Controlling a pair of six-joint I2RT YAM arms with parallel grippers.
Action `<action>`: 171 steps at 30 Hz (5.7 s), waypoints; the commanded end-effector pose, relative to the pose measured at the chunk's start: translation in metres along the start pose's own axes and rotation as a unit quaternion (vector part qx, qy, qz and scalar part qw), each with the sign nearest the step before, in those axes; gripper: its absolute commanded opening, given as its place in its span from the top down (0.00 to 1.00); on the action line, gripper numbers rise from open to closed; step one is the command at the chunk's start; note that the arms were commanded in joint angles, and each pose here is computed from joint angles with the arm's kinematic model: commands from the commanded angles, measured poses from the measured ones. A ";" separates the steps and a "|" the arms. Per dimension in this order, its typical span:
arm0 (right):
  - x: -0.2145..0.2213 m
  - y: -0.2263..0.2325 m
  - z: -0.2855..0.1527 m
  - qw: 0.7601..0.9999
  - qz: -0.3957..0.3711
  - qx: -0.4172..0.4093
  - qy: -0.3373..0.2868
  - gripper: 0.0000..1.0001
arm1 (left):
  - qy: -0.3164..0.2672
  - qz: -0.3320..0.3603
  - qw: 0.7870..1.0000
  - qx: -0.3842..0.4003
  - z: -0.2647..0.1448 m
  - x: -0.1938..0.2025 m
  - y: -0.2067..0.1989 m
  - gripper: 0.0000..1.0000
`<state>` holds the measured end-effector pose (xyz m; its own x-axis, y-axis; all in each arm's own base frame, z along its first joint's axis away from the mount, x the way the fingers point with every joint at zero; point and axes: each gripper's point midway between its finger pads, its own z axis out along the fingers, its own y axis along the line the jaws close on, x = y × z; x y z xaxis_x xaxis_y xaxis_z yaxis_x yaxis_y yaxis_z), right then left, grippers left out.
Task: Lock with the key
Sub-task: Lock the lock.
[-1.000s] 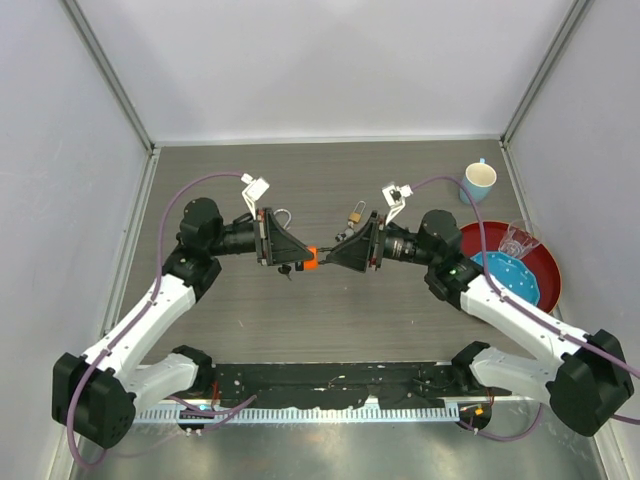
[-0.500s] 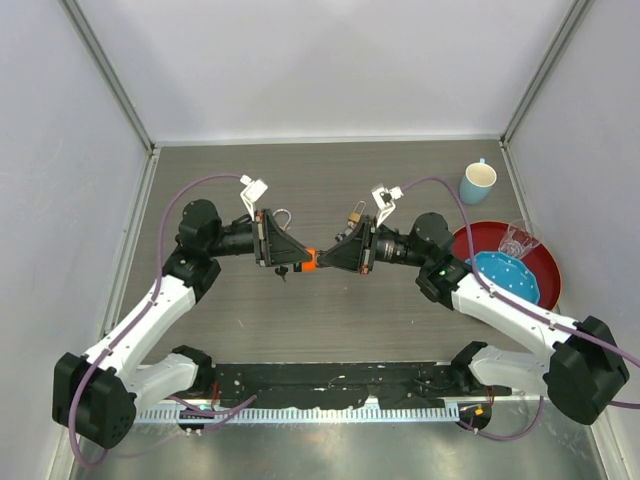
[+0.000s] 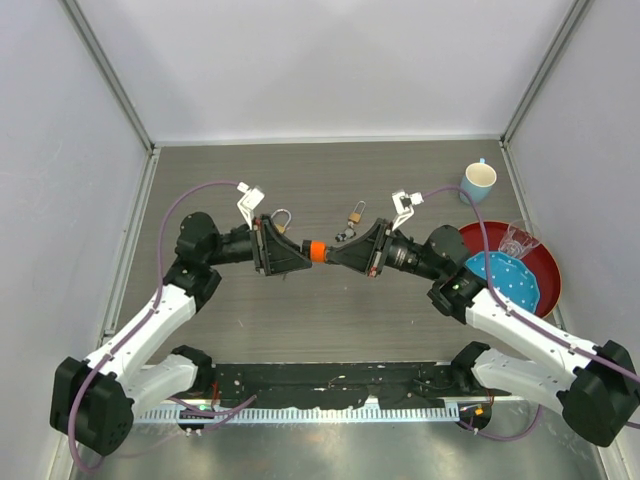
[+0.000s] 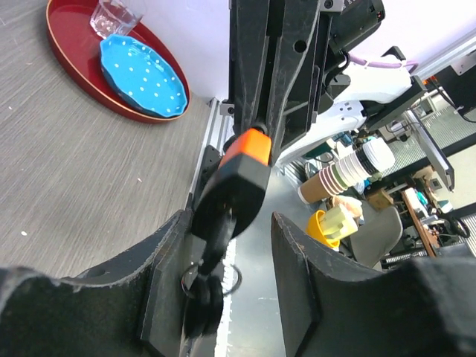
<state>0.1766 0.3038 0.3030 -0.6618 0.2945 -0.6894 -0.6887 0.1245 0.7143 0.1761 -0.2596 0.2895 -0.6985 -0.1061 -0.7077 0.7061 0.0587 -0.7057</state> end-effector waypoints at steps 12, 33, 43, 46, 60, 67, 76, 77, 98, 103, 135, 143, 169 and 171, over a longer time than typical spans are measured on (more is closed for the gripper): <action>-0.034 0.025 -0.001 0.998 -0.013 -0.023 -0.059 0.98 | -0.055 0.099 0.993 0.022 -0.002 -0.025 -0.027 0.28; -0.033 0.028 -0.006 0.998 -0.011 -0.020 -0.060 0.98 | -0.042 0.106 0.992 0.046 0.027 -0.024 -0.025 0.82; -0.023 -0.003 -0.005 0.998 -0.037 0.048 -0.034 0.74 | -0.056 0.086 0.994 0.038 0.027 -0.029 -0.026 1.00; -0.029 -0.017 -0.013 0.992 -0.054 0.101 -0.047 0.43 | -0.055 0.074 0.996 0.019 0.028 -0.030 -0.019 1.00; -0.032 -0.019 -0.032 0.984 -0.110 0.136 -0.032 0.18 | -0.040 0.032 0.998 -0.027 0.019 -0.013 -0.007 1.00; -0.022 -0.002 -0.030 0.988 -0.130 0.083 0.002 0.28 | -0.019 0.022 0.999 -0.014 0.016 -0.002 -0.013 1.00; -0.005 0.015 -0.025 0.993 -0.116 0.013 0.035 0.54 | -0.005 0.021 1.000 -0.001 0.016 0.000 -0.018 1.00; -0.005 0.016 -0.025 0.993 -0.115 0.010 0.037 0.54 | -0.005 0.022 1.000 -0.001 0.017 -0.001 -0.018 1.00; -0.003 0.008 -0.018 0.994 -0.102 0.003 0.032 0.98 | -0.008 0.015 0.999 0.029 0.012 0.002 -0.035 1.00; -0.003 0.012 -0.016 0.995 -0.094 -0.006 0.032 0.98 | -0.007 0.013 1.000 0.024 0.013 0.004 -0.030 1.00; 0.000 0.020 0.004 0.997 -0.060 -0.046 0.023 0.98 | 0.020 0.000 0.999 0.026 0.051 0.019 -0.021 1.00; -0.007 0.017 0.001 0.997 -0.079 -0.017 0.010 0.98 | 0.052 0.005 0.999 -0.003 0.059 0.034 -0.015 1.00; -0.059 0.008 -0.014 0.987 -0.129 0.092 -0.041 0.95 | 0.031 0.042 0.994 -0.092 0.026 0.040 -0.006 1.00; -0.061 0.009 -0.014 0.987 -0.128 0.091 -0.046 0.89 | 0.010 0.041 0.993 -0.107 0.023 0.036 -0.002 1.00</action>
<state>0.1708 0.2864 0.2752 -0.6070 0.0938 -0.7892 -0.7304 0.3254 0.6005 0.1650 -0.2936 0.2828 -0.6290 -0.1068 -0.7700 0.7308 0.2563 -0.6326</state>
